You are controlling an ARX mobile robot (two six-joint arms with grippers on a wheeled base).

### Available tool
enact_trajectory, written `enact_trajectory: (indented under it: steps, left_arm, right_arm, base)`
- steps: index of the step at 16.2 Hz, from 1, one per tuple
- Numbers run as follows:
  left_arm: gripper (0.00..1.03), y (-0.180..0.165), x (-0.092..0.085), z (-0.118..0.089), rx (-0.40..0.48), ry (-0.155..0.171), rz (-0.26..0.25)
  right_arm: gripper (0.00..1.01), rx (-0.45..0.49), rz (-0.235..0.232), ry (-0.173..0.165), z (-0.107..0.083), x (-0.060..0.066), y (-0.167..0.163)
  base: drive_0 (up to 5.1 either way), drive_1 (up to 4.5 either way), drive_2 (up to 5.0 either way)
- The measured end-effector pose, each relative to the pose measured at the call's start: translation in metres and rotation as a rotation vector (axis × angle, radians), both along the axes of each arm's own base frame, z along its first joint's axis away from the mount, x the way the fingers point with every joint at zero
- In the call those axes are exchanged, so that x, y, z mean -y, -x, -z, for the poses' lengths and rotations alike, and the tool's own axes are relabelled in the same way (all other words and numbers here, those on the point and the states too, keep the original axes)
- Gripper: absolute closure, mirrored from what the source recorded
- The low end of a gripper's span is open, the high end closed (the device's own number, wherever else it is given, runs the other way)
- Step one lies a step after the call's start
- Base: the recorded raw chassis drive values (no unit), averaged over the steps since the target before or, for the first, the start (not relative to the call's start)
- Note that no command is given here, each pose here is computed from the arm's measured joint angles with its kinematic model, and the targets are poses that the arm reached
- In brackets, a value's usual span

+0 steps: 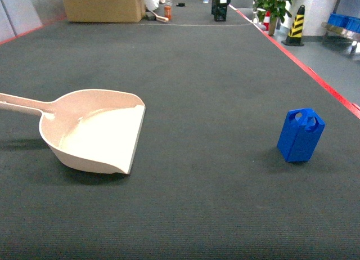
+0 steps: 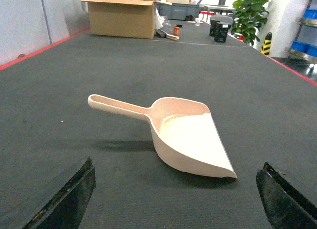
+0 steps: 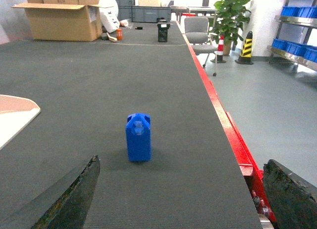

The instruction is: Place part in tray to right shelf

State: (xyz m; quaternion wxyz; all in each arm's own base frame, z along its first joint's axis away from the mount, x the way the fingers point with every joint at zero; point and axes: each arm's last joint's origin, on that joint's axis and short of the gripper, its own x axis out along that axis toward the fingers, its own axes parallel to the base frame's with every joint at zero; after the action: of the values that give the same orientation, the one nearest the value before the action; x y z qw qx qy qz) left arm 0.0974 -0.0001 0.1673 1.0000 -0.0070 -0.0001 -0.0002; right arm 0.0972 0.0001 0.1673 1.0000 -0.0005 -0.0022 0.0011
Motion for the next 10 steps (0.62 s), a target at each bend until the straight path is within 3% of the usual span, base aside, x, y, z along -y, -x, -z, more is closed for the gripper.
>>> enact_trajectory:
  steps: [10]
  left_arm:
    - [0.05,0.0000,0.0000,0.0000,0.000,0.000,0.000]
  right_arm:
    - [0.03,0.000,0.000,0.000,0.0000,0.0000,0.0000]
  base:
    - [0.0,0.00,0.0]
